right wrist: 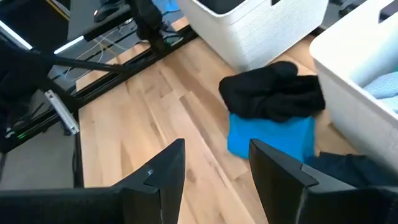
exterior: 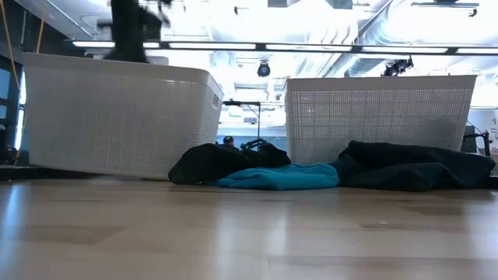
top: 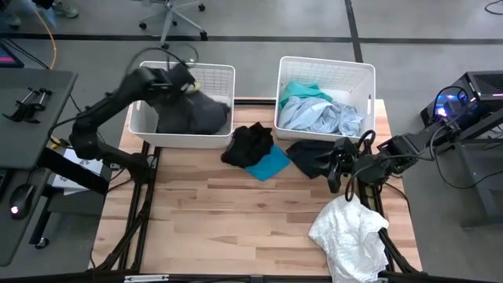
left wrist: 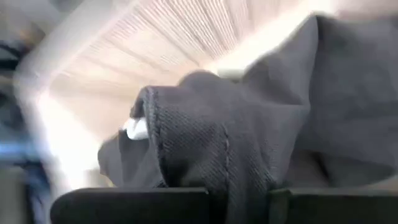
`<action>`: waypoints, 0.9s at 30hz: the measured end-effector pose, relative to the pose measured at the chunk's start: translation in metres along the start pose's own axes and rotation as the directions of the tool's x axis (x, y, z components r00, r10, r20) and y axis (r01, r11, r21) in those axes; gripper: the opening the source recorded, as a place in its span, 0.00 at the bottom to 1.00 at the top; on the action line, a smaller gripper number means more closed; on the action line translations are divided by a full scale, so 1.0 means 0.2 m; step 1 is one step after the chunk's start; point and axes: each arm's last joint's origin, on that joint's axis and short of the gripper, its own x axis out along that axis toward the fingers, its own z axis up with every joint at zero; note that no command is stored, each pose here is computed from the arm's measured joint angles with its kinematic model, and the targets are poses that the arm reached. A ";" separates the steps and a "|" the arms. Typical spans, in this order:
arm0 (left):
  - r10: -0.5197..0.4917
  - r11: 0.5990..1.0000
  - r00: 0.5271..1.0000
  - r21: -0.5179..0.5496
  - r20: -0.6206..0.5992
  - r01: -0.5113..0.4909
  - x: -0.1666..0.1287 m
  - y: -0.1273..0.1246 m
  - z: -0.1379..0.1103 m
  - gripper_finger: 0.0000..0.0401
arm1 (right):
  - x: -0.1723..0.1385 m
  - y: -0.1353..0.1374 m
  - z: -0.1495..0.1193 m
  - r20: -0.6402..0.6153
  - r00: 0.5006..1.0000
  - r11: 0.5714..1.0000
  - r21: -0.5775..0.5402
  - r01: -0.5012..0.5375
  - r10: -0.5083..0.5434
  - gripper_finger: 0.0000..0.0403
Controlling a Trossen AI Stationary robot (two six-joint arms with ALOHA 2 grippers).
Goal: Sort clothes
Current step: Put the black short into the left laundry bin
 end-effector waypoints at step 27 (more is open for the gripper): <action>-0.576 0.780 0.804 -0.194 0.147 0.595 -0.24 -0.07 0.04 0.46 | 0.13 0.21 -0.47 -0.793 0.606 0.997 -0.074 0.005 -0.062 0.43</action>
